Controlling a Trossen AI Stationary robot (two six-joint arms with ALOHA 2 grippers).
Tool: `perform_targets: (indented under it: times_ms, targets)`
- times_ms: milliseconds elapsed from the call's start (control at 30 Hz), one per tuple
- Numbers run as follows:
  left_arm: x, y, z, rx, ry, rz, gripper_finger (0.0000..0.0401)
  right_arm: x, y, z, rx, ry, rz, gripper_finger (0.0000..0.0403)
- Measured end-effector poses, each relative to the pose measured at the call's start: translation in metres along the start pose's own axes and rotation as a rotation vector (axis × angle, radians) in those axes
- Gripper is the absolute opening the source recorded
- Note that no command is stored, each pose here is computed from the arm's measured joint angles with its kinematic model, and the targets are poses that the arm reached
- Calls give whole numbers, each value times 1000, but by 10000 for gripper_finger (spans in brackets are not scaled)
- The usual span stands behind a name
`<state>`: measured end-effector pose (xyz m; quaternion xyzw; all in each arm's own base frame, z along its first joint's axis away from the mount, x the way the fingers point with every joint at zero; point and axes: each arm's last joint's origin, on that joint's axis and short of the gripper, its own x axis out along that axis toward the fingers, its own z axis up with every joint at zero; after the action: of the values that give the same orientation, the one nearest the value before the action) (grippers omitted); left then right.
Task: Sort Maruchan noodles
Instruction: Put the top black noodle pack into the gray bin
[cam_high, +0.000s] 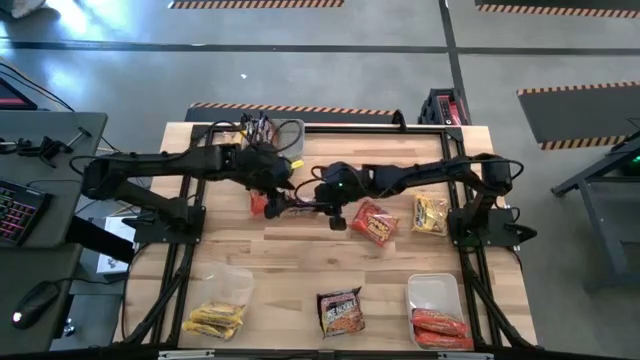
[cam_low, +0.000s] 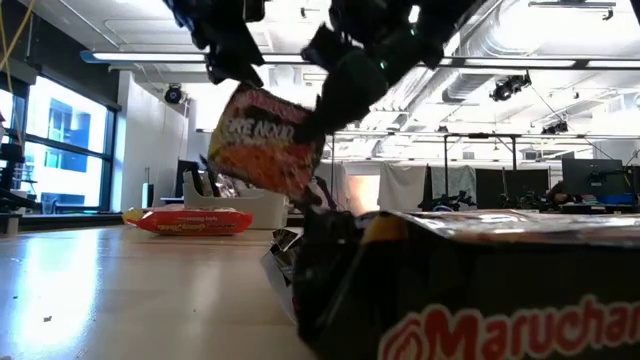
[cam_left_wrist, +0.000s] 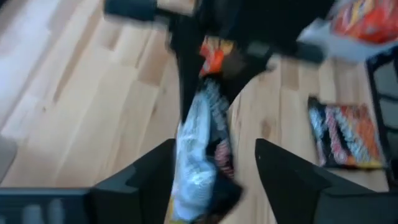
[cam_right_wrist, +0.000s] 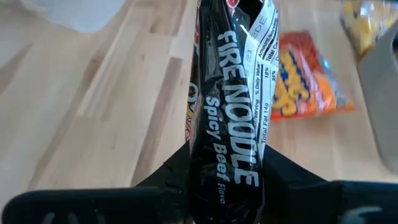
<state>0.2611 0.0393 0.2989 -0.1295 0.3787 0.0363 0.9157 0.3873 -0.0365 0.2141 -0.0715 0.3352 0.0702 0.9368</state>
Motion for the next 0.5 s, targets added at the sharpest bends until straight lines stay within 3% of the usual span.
perform_targets:
  times_ms: [200, 500]
  targets:
    - [21, -10, 6, 71, 93, -22, 240, -5, -3, 14, -44, -22, -8, 90]
    - [48, -17, 20, 168, 211, 33, 243, -5, -3, 15, -49, -24, -12, 90]
